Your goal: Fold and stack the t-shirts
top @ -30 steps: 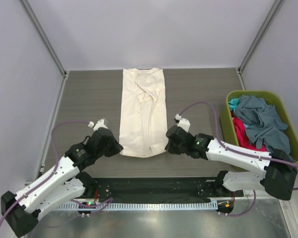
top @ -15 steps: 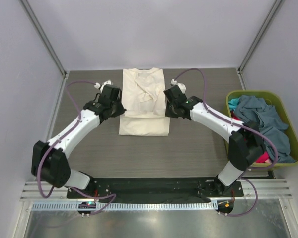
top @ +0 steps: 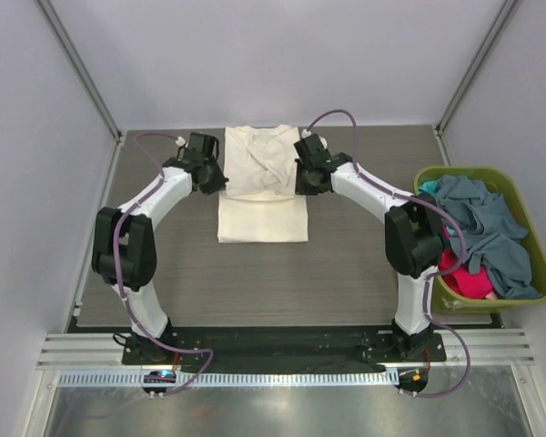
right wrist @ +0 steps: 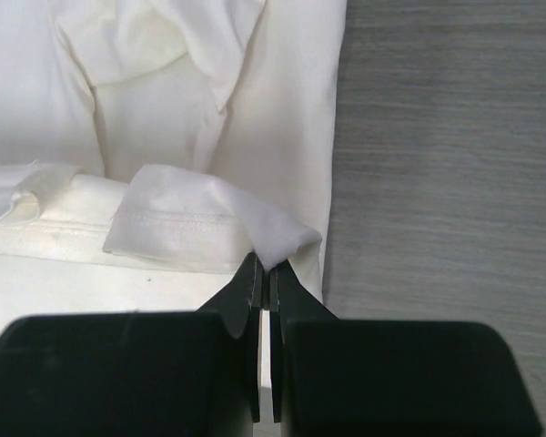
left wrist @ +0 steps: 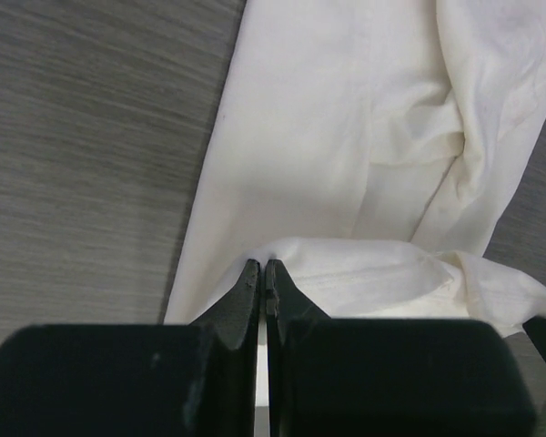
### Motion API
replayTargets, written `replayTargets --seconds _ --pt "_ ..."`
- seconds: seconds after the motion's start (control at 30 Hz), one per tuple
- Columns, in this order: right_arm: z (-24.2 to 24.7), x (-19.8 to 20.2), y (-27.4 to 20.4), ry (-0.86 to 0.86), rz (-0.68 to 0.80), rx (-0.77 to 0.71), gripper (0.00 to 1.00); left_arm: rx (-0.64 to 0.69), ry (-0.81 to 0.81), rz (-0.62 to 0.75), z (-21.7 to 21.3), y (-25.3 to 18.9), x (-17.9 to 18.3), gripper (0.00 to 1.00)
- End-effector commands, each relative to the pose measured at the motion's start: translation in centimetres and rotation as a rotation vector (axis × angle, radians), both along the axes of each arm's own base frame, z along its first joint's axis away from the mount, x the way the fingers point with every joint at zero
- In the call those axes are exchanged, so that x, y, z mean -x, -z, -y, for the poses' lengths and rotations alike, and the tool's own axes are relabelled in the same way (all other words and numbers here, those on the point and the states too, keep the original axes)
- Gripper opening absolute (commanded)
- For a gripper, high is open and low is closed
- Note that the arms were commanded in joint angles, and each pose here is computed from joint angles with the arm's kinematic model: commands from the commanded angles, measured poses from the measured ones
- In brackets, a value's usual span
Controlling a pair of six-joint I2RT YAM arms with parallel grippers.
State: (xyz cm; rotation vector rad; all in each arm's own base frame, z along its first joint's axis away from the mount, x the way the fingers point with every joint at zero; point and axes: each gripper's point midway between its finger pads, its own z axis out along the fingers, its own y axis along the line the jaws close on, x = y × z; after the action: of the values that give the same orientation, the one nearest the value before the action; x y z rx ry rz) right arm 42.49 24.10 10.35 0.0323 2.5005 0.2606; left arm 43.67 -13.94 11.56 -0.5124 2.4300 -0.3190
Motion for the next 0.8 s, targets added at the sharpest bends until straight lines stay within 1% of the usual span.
replayTargets --seconds 0.0,0.03,0.07,0.1,0.13,0.17,0.2,0.23,0.27,0.3,0.33,0.37,0.4,0.43,0.47,0.5,0.53,0.57,0.6,0.63,0.67,0.7,0.73,0.77 --pt "-0.5 -2.8 -0.8 -0.027 0.033 -0.02 0.01 0.029 0.023 0.024 0.2 0.2 -3.1 0.0" --pt "-0.6 -3.8 -1.7 -0.022 0.05 -0.029 0.01 0.041 0.021 0.035 0.3 -0.4 -4.2 0.01" --pt "-0.4 -4.5 -1.4 -0.014 0.04 -0.022 0.05 0.048 0.018 0.03 0.3 -0.2 -5.1 0.04" --pt "-0.3 -5.2 0.0 -0.011 0.012 -0.009 0.16 0.085 0.035 -0.025 0.4 1.9 -5.9 0.11" --pt "0.6 -5.9 0.4 0.005 -0.009 -0.001 0.41 0.111 0.043 -0.005 0.8 0.4 -7.8 0.27" --pt "0.1 -7.7 -1.8 0.002 0.033 -0.035 0.51 0.131 0.049 -0.027 0.8 0.4 -8.4 0.33" --pt "0.1 -8.5 -2.2 -0.001 0.039 -0.044 0.6 0.146 0.047 -0.051 0.6 0.5 -8.9 0.4" --pt "0.4 -8.8 -1.3 0.006 0.01 -0.033 0.72 0.158 0.068 -0.077 0.9 0.9 -9.4 0.45" --pt "0.9 -10.0 -3.3 0.021 0.049 -0.049 0.75 0.152 0.072 -0.066 0.9 -0.7 -9.7 0.54" --pt "1.0 -10.1 -3.8 0.018 0.053 -0.051 0.76 0.147 0.073 -0.063 0.7 -1.3 -9.5 0.59" --pt "1.2 -10.0 -4.2 0.016 0.058 -0.05 0.79 0.138 0.069 -0.022 0.5 -3.4 -9.3 0.65" --pt "1.8 -9.2 -4.7 0.022 0.058 -0.043 0.8 0.13 0.063 0.003 0.1 -4.6 -8.8 0.7" --pt "2.1 -8.7 -4.8 0.025 0.058 -0.039 0.81 0.113 0.05 -0.034 -0.5 -3.4 -7.3 0.71" --pt "2.1 -8.4 -4.8 0.022 0.07 -0.051 0.81 0.109 0.045 0.001 -0.7 -4.1 -7.0 0.72" --pt "2.7 -6.4 -4.2 0.025 0.043 -0.056 0.81 0.11 0.02 0.056 -1.3 -6.6 -5.7 0.73" --pt "2.4 -5.3 -3.7 0.011 0.026 -0.088 0.81 0.106 0.01 -0.007 -1.7 -3.8 -3.4 0.73" --pt "2.4 -3.3 -1.2 -0.004 -0.023 -0.112 0.82 0.119 0.006 0.025 -1.7 -4.0 -2.6 0.73" --pt "2.3 -2.2 -0.7 0.007 -0.041 -0.148 0.81 0.148 0.007 0.065 -1.6 -5.6 -1.3 0.73" --pt "2.2 -1.0 -1.9 0.001 -0.019 -0.186 0.82 0.163 -0.008 -0.01 -1.8 -2.2 1.5 0.73" --pt "1.9 1.4 0.6 -0.024 -0.076 -0.223 0.82 0.186 -0.007 0.017 -1.5 -2.0 1.9 0.73" --pt "1.7 2.6 1.1 -0.015 -0.095 -0.258 0.82 0.203 -0.002 0.014 -1.3 -1.5 3.0 0.73" --pt "1.3 3.7 0.6 -0.031 -0.09 -0.289 0.82 0.221 0.004 0.026 -1.1 -1.6 4.3 0.73" --pt "1.3 5.7 2.5 -0.038 -0.137 -0.3 0.82 0.221 0.001 -0.008 -1.2 0.6 5.9 0.73" --pt "1.1 6.8 3.0 -0.046 -0.151 -0.309 0.82 0.223 0.004 -0.02 -1.2 1.3 6.9 0.73"
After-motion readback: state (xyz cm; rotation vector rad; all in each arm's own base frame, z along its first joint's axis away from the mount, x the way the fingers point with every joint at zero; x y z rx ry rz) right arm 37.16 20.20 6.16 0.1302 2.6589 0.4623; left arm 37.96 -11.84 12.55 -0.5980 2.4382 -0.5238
